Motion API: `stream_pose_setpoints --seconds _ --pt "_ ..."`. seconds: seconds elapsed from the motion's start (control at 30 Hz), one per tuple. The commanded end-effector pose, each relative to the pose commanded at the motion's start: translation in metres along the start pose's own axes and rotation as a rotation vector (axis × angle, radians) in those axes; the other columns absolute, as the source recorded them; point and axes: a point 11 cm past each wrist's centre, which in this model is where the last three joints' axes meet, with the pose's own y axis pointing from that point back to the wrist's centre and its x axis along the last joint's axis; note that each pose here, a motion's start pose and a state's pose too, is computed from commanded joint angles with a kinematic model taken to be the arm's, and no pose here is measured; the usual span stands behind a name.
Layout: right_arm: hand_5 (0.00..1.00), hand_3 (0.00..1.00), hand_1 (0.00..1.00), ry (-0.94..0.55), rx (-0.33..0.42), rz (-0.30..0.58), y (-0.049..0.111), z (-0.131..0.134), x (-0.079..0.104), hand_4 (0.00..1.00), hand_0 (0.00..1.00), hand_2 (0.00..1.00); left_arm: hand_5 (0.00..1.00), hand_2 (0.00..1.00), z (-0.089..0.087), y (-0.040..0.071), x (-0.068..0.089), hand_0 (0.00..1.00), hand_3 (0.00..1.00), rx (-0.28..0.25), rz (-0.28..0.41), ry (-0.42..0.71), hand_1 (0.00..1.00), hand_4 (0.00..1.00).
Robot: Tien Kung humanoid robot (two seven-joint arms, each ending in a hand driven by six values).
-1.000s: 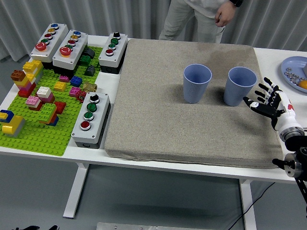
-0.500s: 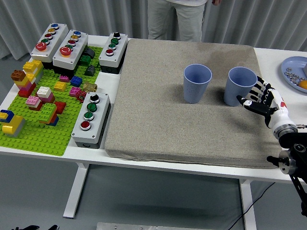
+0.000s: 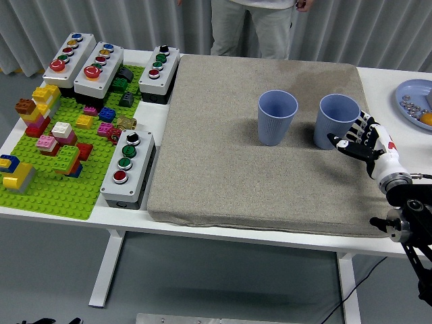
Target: Pick cup pour cup place
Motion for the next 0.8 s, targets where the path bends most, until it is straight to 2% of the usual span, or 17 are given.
stream_pose_setpoints --seconds 0.8 --pt "0.074 0.895 0.826 -0.004 0.004 0.004 -0.0057 -0.0050 0.0014 0.825 0.889 0.888 0.998 0.832 0.0047 0.0007 0.0001 0.763 0.704 -0.012 0.001 0.004 0.769 0.498"
